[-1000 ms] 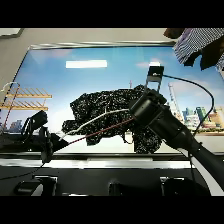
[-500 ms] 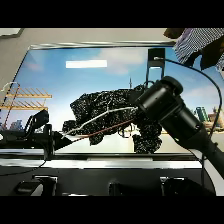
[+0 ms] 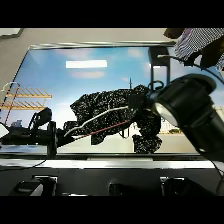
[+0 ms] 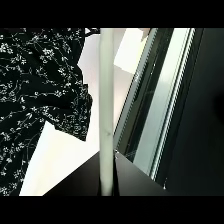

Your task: Fold the clothes and pants, and hang the long-sleeved shirts on hangers.

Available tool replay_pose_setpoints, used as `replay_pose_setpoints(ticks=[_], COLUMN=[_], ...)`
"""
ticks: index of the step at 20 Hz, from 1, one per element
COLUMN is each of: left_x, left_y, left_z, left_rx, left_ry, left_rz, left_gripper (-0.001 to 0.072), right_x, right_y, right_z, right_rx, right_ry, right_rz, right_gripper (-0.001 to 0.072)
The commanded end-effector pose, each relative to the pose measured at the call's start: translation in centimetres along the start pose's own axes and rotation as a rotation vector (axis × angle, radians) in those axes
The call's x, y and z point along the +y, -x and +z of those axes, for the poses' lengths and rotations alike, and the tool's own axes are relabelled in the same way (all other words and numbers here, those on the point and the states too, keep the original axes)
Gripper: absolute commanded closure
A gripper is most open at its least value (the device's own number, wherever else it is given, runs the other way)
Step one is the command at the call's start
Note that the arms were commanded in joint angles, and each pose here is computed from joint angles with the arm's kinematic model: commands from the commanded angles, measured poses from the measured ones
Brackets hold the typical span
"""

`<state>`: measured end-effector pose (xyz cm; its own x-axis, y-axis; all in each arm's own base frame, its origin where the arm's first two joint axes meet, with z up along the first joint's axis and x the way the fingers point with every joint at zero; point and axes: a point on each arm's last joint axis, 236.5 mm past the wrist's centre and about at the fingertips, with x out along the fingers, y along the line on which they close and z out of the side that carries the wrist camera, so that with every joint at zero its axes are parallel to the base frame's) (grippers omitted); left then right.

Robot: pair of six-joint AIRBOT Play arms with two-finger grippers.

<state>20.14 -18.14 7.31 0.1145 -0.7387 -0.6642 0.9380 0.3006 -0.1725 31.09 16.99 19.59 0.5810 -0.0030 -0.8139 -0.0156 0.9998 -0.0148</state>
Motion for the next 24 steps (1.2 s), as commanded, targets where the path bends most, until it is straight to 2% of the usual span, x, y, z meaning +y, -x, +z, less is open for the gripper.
replay_pose_setpoints(ticks=[1,4,6,11,14,17,21,24], left_x=[0.0,-0.8,-1.4,-1.1,0.3,1.0,1.8,1.1], left_y=[-0.3,-0.9,-1.3,-2.2,-3.0,-3.4,-3.5,-4.3], left_z=[0.2,0.4,0.5,0.0,0.0,0.2,0.8,1.3], left_rx=[-0.009,-0.003,0.003,0.019,0.011,-0.002,-0.024,-0.024], left_ry=[-0.033,-0.061,-0.075,-0.068,-0.052,-0.032,-0.018,-0.048], left_rz=[-0.010,-0.043,-0.063,-0.095,-0.073,-0.061,-0.032,-0.043], left_gripper=[0.0678,0.0678,0.0678,0.0678,0.0679,0.0678,0.0678,0.0678], right_x=[-3.8,-5.7,-5.3,0.0,1.1,0.4,-1.4,-0.1], right_y=[1.2,0.6,-0.3,-0.8,0.5,2.2,3.3,2.9], right_z=[0.4,1.8,2.6,1.4,-0.1,-1.2,-3.1,-2.0], right_rx=[-0.030,-0.070,-0.092,-0.051,-0.002,0.025,0.091,0.053], right_ry=[-0.001,0.026,0.045,0.039,0.028,0.007,-0.020,-0.062], right_rz=[-0.130,-0.251,-0.269,-0.027,0.058,0.087,0.043,0.085], right_gripper=[0.0681,0.0681,0.0681,0.0681,0.0681,0.0681,0.0681,0.0681])
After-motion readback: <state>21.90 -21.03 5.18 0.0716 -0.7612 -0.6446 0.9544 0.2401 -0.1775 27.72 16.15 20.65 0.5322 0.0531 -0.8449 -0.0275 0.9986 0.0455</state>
